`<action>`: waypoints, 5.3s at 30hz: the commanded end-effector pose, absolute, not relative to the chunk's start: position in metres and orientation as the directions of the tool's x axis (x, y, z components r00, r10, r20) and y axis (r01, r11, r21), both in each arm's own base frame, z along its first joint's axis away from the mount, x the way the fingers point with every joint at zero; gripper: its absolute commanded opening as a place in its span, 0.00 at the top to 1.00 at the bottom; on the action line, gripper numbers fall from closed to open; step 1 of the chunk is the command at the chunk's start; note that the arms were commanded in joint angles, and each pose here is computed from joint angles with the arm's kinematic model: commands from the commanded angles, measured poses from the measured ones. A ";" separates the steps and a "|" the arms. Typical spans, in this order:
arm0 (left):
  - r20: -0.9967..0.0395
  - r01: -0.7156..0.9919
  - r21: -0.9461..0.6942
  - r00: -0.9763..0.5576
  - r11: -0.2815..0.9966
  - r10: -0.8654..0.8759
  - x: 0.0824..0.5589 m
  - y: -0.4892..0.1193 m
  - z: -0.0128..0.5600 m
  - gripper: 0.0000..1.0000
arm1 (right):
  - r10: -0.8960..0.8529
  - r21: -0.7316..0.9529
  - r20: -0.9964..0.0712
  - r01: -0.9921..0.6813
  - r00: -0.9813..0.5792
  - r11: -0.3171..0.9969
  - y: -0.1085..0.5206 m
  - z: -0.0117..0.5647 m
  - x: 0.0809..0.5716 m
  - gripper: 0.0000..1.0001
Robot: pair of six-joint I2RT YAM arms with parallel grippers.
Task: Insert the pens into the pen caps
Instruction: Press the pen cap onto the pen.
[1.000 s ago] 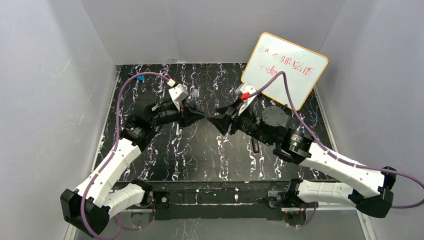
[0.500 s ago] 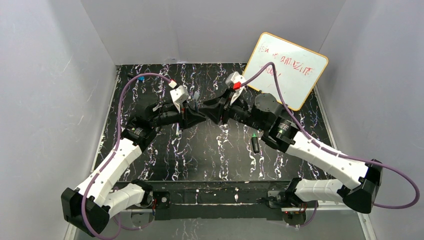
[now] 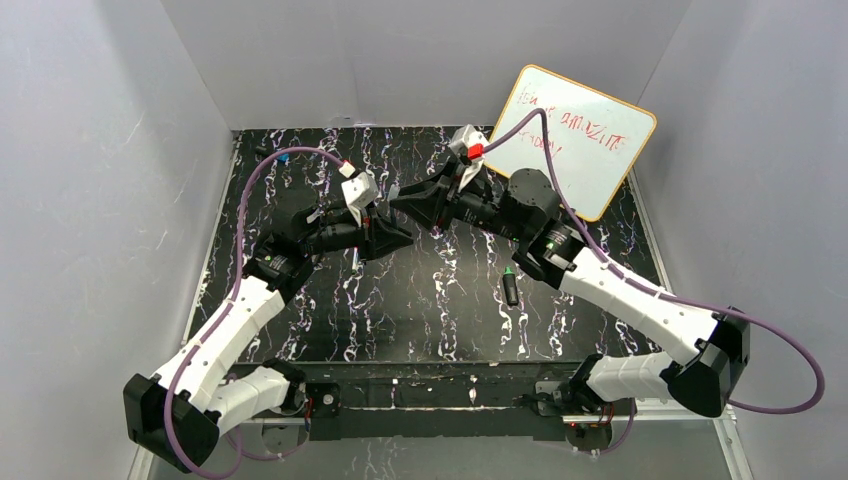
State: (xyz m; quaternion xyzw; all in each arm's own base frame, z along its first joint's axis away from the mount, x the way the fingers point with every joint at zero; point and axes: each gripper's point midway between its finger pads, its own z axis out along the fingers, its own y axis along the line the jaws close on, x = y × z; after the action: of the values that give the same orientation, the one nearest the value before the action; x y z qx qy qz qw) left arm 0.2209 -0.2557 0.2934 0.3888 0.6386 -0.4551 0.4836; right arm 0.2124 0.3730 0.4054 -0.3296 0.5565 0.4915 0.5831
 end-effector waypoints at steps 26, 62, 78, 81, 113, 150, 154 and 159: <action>-0.975 0.946 -0.199 -0.217 0.257 0.046 0.217 -0.257 0.297 1.00 | 0.312 0.126 -0.948 -0.972 -0.059 0.198 0.380 0.460 0.207 0.76; -0.963 0.934 -0.207 -0.246 0.291 0.105 0.220 -0.252 0.287 1.00 | 0.178 0.145 -0.977 -0.975 -0.114 0.171 0.387 0.458 0.211 0.99; -0.966 0.940 -0.201 -0.237 0.275 0.103 0.216 -0.253 0.291 1.00 | 0.197 0.146 -0.975 -0.963 -0.101 0.227 0.378 0.446 0.224 0.99; -0.967 0.943 -0.199 -0.233 0.267 0.103 0.215 -0.253 0.292 1.00 | 0.197 0.160 -0.974 -0.957 -0.113 0.241 0.378 0.439 0.229 0.99; -0.968 0.945 -0.203 -0.233 0.255 0.094 0.213 -0.254 0.295 1.00 | 0.250 0.208 -0.954 -0.966 -0.167 0.150 0.379 0.447 0.220 0.99; -0.971 0.948 -0.193 -0.221 0.252 0.088 0.211 -0.253 0.299 1.00 | 0.169 0.268 -0.956 -0.948 -0.240 0.170 0.387 0.400 0.227 0.99; -0.972 0.948 -0.191 -0.219 0.253 0.087 0.211 -0.253 0.300 1.00 | 0.138 0.255 -0.963 -0.952 -0.233 0.170 0.388 0.397 0.228 0.99; -0.971 0.949 -0.197 -0.223 0.246 0.084 0.212 -0.255 0.304 1.00 | 0.074 0.243 -0.969 -0.955 -0.234 0.171 0.387 0.391 0.225 0.99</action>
State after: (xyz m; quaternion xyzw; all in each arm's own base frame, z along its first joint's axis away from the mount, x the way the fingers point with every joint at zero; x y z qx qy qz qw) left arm 0.2152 -0.2509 0.2687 0.3902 0.6707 -0.4513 0.4407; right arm 0.2250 0.3889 0.3933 -0.3523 0.5776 0.5411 0.4995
